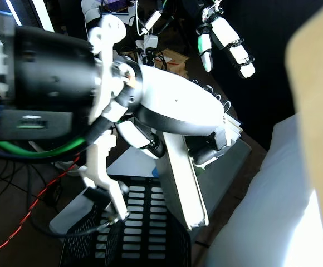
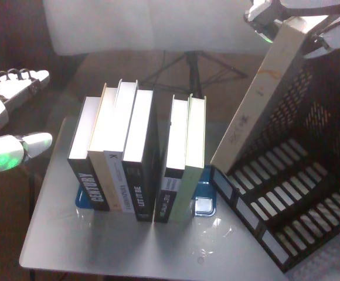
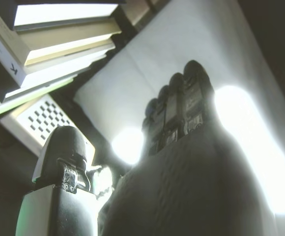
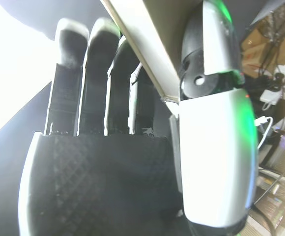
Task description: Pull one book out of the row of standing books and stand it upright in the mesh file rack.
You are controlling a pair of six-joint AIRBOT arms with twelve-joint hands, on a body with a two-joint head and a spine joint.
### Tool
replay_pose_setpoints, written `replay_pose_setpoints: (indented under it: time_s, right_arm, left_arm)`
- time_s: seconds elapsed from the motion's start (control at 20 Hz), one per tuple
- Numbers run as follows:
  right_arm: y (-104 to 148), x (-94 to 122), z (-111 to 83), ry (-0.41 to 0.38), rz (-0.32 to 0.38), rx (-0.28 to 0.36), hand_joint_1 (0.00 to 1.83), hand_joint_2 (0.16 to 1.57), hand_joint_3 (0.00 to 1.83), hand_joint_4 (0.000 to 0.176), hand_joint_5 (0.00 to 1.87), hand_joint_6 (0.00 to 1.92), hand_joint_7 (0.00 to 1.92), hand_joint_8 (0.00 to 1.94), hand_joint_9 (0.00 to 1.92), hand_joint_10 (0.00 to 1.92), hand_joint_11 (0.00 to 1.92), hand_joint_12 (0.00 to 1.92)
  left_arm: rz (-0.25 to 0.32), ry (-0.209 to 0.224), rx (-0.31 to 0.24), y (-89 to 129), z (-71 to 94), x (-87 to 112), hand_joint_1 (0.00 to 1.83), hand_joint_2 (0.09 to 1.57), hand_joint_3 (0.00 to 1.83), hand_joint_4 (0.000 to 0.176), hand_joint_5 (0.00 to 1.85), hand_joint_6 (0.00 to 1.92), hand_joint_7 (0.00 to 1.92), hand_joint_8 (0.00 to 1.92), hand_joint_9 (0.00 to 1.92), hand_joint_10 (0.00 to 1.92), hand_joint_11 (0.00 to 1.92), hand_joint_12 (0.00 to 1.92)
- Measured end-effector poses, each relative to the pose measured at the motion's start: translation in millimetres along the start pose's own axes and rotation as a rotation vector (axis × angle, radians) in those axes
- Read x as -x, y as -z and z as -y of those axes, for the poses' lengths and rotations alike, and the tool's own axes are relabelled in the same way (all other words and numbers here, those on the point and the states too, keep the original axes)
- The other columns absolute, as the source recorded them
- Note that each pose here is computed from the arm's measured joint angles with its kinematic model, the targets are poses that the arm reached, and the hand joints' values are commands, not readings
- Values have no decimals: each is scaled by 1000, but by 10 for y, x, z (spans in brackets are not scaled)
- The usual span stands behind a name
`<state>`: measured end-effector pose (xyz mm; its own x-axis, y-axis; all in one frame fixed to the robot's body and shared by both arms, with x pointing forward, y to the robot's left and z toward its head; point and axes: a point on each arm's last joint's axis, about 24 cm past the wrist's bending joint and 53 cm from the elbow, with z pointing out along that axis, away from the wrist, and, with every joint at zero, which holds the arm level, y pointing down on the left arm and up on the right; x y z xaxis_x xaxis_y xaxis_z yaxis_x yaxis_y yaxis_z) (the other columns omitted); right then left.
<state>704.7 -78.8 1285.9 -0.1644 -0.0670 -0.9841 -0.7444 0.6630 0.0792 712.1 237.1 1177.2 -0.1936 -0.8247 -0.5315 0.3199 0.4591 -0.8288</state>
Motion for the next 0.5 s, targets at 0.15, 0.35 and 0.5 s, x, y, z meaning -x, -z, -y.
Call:
replay_pose_setpoints:
  time_s: [0.15, 0.35, 0.5]
  right_arm:
    - [-64, -106, 23, 16, -24, -9, 1282, 1283, 0, 0, 572, 1401, 662, 1532, 801, 1595, 892, 1737]
    - [-181, -245, 2, 65, -59, -13, 1140, 1280, 0, 0, 627, 1454, 772, 1459, 769, 1413, 706, 1757]
    - [-235, -272, 58, 71, -75, -34, 1123, 1293, 4, 0, 602, 1507, 746, 1479, 723, 1450, 676, 1775]
  left_arm:
    - [2, 2, -3, 3, 9, 3, 348, 1317, 0, 56, 0, 0, 0, 0, 0, 0, 0, 0]
    - [-9, 5, -2, 35, 9, -37, 339, 1314, 0, 66, 0, 0, 0, 0, 0, 0, 0, 0]
    - [9, 5, -7, 42, 23, 37, 340, 1314, 0, 70, 0, 0, 0, 0, 0, 0, 0, 0]
